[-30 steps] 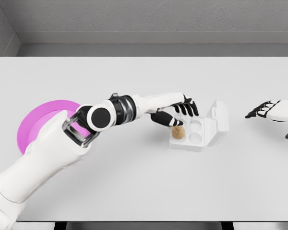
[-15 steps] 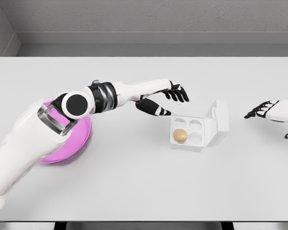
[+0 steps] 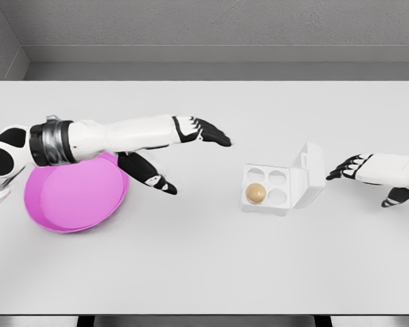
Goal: Pack egg into the box and close the box lid
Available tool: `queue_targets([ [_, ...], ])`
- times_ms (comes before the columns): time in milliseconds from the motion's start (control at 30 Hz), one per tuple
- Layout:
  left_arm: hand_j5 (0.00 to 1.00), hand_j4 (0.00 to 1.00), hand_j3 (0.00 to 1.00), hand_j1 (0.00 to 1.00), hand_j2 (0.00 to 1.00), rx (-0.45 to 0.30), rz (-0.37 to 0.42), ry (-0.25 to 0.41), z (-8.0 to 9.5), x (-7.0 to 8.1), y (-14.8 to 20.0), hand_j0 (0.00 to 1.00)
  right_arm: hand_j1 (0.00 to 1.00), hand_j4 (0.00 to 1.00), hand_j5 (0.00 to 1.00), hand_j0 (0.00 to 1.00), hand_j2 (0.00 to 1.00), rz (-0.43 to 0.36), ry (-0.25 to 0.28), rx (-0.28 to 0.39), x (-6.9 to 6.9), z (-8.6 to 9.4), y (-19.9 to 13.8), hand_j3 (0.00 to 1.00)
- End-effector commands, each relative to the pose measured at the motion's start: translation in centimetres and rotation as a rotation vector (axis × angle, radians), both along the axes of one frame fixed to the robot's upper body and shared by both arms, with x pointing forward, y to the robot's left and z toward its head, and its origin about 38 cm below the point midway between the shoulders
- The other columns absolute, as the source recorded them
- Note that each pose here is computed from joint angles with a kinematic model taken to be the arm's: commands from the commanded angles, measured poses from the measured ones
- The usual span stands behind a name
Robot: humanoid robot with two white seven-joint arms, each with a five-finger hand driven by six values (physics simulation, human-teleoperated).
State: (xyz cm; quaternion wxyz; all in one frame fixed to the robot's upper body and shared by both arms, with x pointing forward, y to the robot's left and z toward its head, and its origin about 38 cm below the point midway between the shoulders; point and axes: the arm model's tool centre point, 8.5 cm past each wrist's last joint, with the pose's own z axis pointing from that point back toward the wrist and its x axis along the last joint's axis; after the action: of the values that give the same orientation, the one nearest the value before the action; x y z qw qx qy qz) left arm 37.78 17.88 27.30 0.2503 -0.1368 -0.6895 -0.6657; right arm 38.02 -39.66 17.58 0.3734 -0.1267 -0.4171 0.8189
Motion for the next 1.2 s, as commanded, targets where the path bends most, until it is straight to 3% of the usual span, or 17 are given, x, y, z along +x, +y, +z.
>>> queue_targets([
  [0, 1.00, 1.00, 1.00, 1.00, 1.00, -0.001, -0.047, -0.070, 0.3, -0.6, 1.7, 1.00, 1.00, 1.00, 1.00, 1.00, 1.00, 0.006, 0.000, 0.015, 0.0, -0.1, 0.5, 1.00],
  [67, 1.00, 1.00, 1.00, 1.00, 1.00, 0.024, -0.010, -0.064, -0.5, 0.4, 3.1, 1.00, 1.00, 1.00, 1.00, 1.00, 1.00, 0.018, -0.005, 0.019, 0.0, 0.1, 0.9, 1.00],
  [167, 1.00, 1.00, 1.00, 1.00, 1.00, 0.130, 0.051, -0.090, -2.3, 1.7, 4.3, 1.00, 1.00, 1.00, 1.00, 1.00, 1.00, 0.051, -0.020, 0.028, -0.2, 0.6, 2.0, 1.00],
  [567, 1.00, 1.00, 1.00, 1.00, 1.00, 0.135, 0.065, -0.082, -2.5, 2.0, 4.7, 1.00, 1.00, 1.00, 1.00, 1.00, 1.00, 0.109, -0.064, 0.041, -0.4, 2.7, 3.5, 1.00],
  [633, 1.00, 1.00, 1.00, 1.00, 1.00, 0.137, 0.067, -0.084, -2.4, 2.1, 4.7, 1.00, 1.00, 1.00, 1.00, 1.00, 1.00, 0.118, -0.097, 0.035, -0.5, 4.1, 3.5, 1.00],
  [833, 1.00, 1.00, 1.00, 1.00, 1.00, 0.138, 0.072, -0.081, -2.5, 2.2, 4.9, 1.00, 1.00, 1.00, 1.00, 1.00, 1.00, 0.169, -0.140, 0.039, -0.5, 5.8, 5.0, 1.00],
  [1033, 1.00, 1.00, 1.00, 1.00, 1.00, 0.138, 0.078, -0.076, -2.7, 2.4, 4.9, 1.00, 1.00, 1.00, 1.00, 1.00, 1.00, 0.210, -0.128, 0.105, -0.3, 4.4, 7.7, 1.00],
  [1167, 1.00, 1.00, 1.00, 1.00, 1.00, 0.134, 0.072, -0.078, -2.7, 2.3, 4.7, 1.00, 1.00, 1.00, 1.00, 1.00, 1.00, 0.216, -0.141, 0.105, -0.1, 4.9, 7.9, 1.00],
])
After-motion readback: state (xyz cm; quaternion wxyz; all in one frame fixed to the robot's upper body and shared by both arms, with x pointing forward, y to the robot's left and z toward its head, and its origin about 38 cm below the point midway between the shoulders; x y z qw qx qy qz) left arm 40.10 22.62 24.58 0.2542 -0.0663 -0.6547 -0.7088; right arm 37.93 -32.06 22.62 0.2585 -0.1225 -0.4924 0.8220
